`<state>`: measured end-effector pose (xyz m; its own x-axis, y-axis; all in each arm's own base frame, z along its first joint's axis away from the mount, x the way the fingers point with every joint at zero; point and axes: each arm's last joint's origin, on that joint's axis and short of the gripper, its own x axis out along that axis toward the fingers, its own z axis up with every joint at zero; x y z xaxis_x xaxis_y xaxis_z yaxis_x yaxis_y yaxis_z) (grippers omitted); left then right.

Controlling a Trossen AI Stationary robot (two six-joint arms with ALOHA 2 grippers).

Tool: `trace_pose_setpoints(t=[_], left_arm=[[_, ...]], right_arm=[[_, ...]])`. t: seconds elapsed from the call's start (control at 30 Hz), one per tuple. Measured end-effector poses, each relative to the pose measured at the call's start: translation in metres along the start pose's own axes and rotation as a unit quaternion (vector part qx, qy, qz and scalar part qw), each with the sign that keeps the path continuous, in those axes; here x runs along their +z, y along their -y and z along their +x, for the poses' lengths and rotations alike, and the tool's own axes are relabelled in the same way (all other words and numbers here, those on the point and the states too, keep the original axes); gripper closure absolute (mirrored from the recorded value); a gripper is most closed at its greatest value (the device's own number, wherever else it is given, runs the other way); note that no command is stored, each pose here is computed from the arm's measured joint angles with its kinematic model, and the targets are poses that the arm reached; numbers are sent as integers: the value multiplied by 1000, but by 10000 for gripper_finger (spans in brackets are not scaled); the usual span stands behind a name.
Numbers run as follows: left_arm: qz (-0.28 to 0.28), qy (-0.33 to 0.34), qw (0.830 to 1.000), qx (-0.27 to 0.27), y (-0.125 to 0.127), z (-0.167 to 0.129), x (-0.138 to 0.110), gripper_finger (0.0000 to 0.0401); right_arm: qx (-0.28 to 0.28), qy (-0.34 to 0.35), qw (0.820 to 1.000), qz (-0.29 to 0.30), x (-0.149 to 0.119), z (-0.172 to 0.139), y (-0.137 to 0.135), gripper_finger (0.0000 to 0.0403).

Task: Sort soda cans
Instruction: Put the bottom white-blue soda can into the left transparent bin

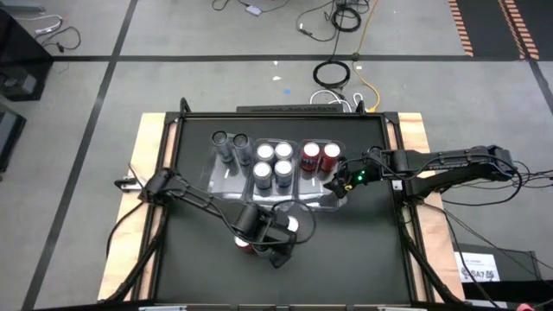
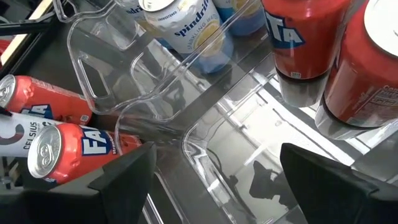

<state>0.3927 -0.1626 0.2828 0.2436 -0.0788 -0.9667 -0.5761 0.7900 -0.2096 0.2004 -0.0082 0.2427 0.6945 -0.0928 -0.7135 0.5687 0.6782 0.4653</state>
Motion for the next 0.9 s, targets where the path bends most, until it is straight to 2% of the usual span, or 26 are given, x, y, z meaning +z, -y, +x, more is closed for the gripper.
trace_pose_setpoints(t=[0.2, 0.37, 0.67, 0.77, 0.9], left_arm=[[3, -51, 998, 38, -7, 8, -6, 24], [13, -67, 996, 58, -12, 5, -9, 24], [27, -66, 996, 54, -12, 5, -9, 26], [26, -75, 996, 49, -11, 5, -9, 41], [26, -85, 995, 43, -11, 5, -10, 82]], right_arm=[[0, 0, 1000, 0, 0, 0, 0, 67], [0, 0, 1000, 0, 0, 0, 0, 67], [0, 0, 1000, 0, 0, 0, 0, 67], [0, 0, 1000, 0, 0, 0, 0, 67], [0, 1, 1000, 0, 0, 0, 0, 67]])
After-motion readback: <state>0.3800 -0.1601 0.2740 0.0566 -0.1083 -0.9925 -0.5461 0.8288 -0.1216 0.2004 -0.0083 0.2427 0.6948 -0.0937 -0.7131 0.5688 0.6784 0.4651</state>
